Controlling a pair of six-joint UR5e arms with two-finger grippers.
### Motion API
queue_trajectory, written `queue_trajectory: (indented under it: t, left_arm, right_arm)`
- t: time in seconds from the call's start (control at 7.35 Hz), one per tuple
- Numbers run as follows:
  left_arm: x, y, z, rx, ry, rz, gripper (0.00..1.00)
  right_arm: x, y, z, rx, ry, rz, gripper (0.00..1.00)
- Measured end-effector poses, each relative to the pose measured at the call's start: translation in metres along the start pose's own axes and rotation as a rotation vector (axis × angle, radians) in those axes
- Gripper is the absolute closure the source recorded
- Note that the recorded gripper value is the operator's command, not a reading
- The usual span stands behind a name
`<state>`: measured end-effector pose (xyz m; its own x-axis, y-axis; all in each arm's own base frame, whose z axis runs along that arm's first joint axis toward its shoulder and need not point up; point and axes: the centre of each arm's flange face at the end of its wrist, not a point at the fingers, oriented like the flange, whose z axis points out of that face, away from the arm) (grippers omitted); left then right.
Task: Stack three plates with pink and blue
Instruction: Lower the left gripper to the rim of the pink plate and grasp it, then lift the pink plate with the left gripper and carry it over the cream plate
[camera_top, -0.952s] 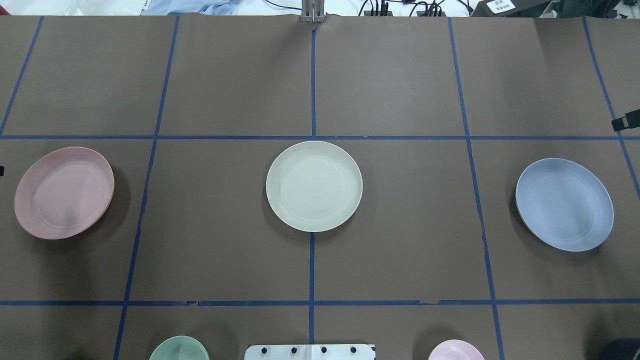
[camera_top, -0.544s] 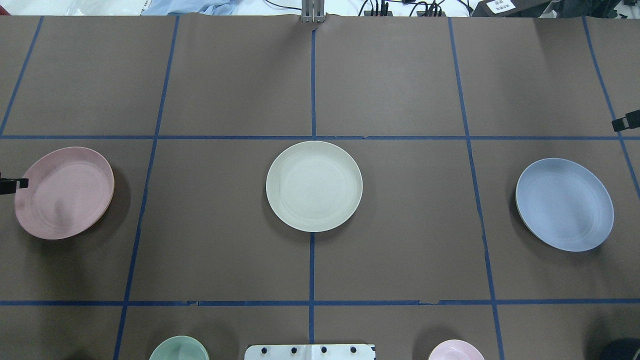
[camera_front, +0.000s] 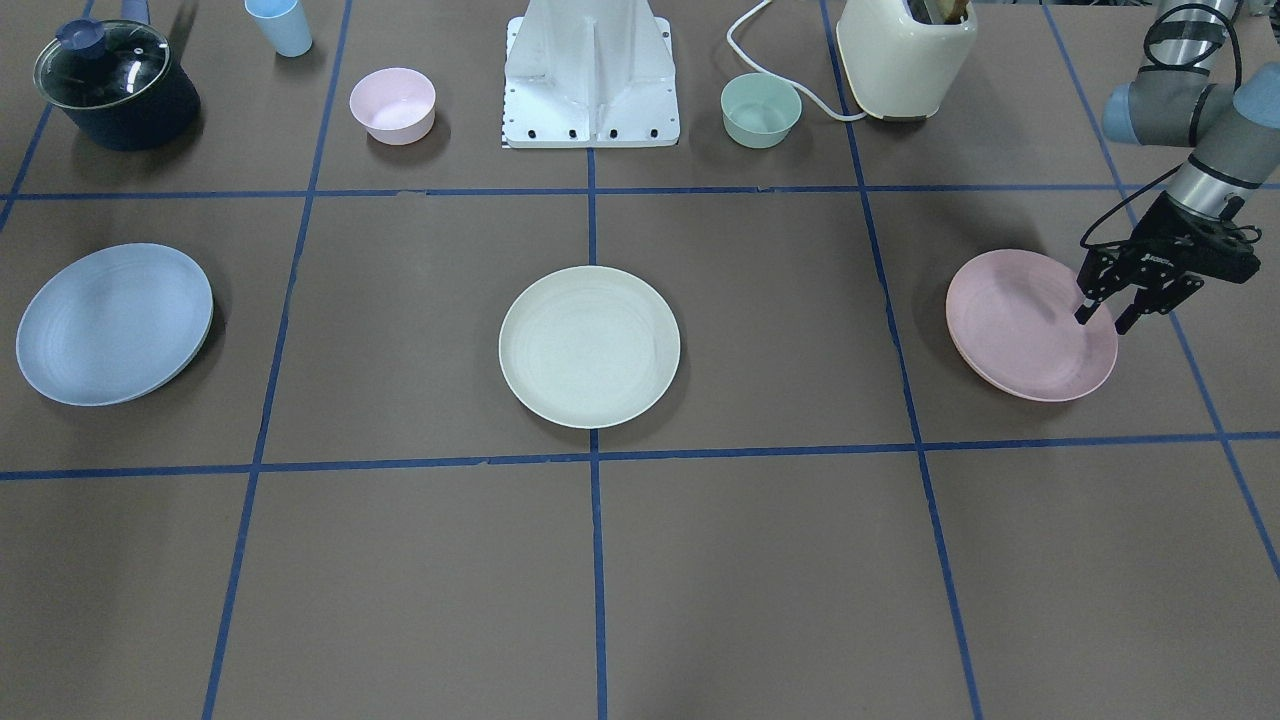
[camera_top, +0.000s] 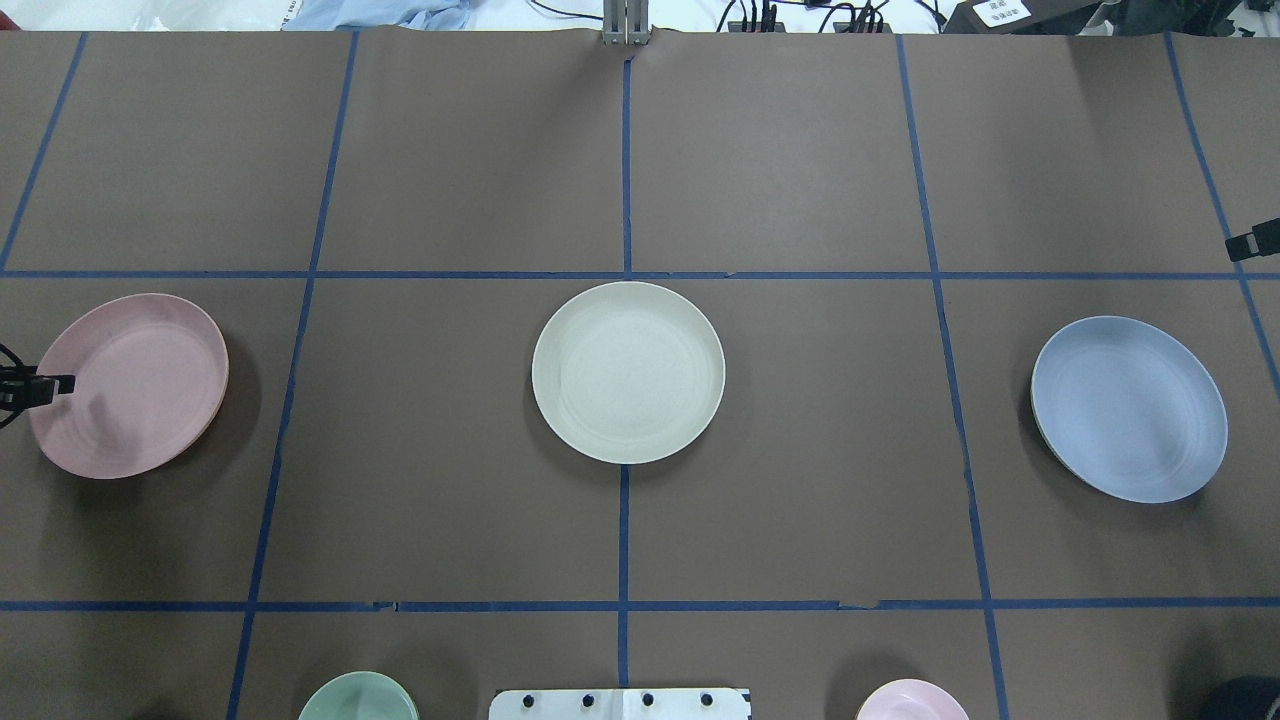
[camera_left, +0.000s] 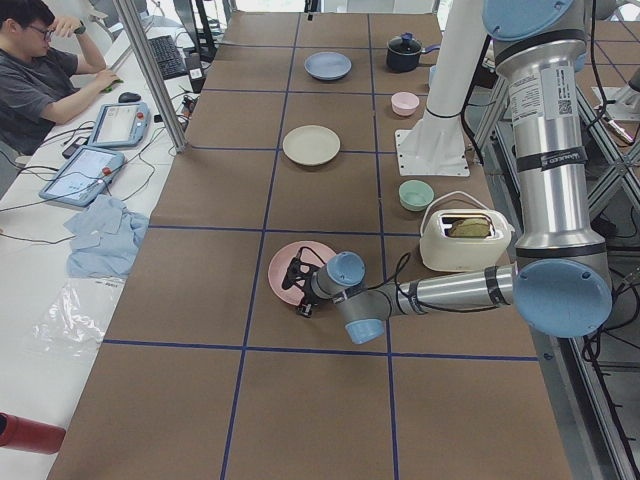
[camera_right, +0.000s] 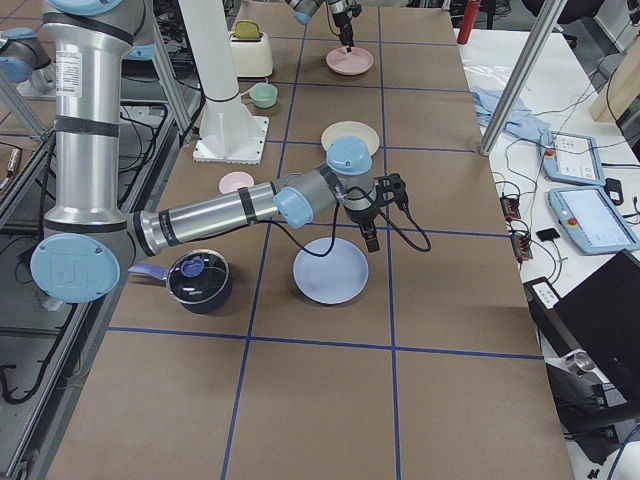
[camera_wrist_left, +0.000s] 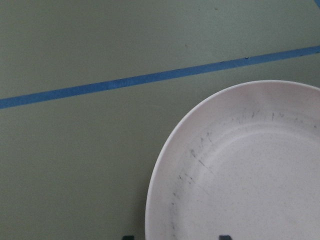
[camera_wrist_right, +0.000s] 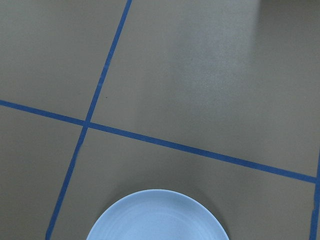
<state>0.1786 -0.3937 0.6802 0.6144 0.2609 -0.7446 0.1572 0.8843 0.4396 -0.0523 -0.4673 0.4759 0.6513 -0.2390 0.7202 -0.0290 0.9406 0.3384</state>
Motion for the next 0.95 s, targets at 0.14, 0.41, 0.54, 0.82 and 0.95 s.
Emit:
queue_trajectory:
  t: [0.14, 0.41, 0.54, 0.82, 0.95]
  left_arm:
    - [0.001, 0.002, 0.002, -0.007, 0.001, 0.003, 0.93]
    - [0.004, 0.001, 0.002, -0.007, 0.009, 0.007, 1.00]
    - [0.007, -0.001, 0.001, -0.004, 0.017, 0.008, 1.00]
    - [0.029, -0.012, -0.010, -0.017, 0.088, 0.022, 1.00]
    - [0.041, -0.024, -0.020, -0.024, 0.128, 0.024, 1.00]
  right_arm:
    - [0.000, 0.000, 0.000, -0.001, 0.000, 0.001, 0.00]
    - [0.000, 0.000, 0.000, -0.001, 0.000, 0.001, 0.00]
    - [0.000, 0.000, 0.000, -0.001, 0.000, 0.000, 0.00]
    - [0.000, 0.000, 0.000, -0.001, -0.001, 0.000, 0.00]
    - [0.000, 0.000, 0.000, -0.001, -0.001, 0.001, 0.00]
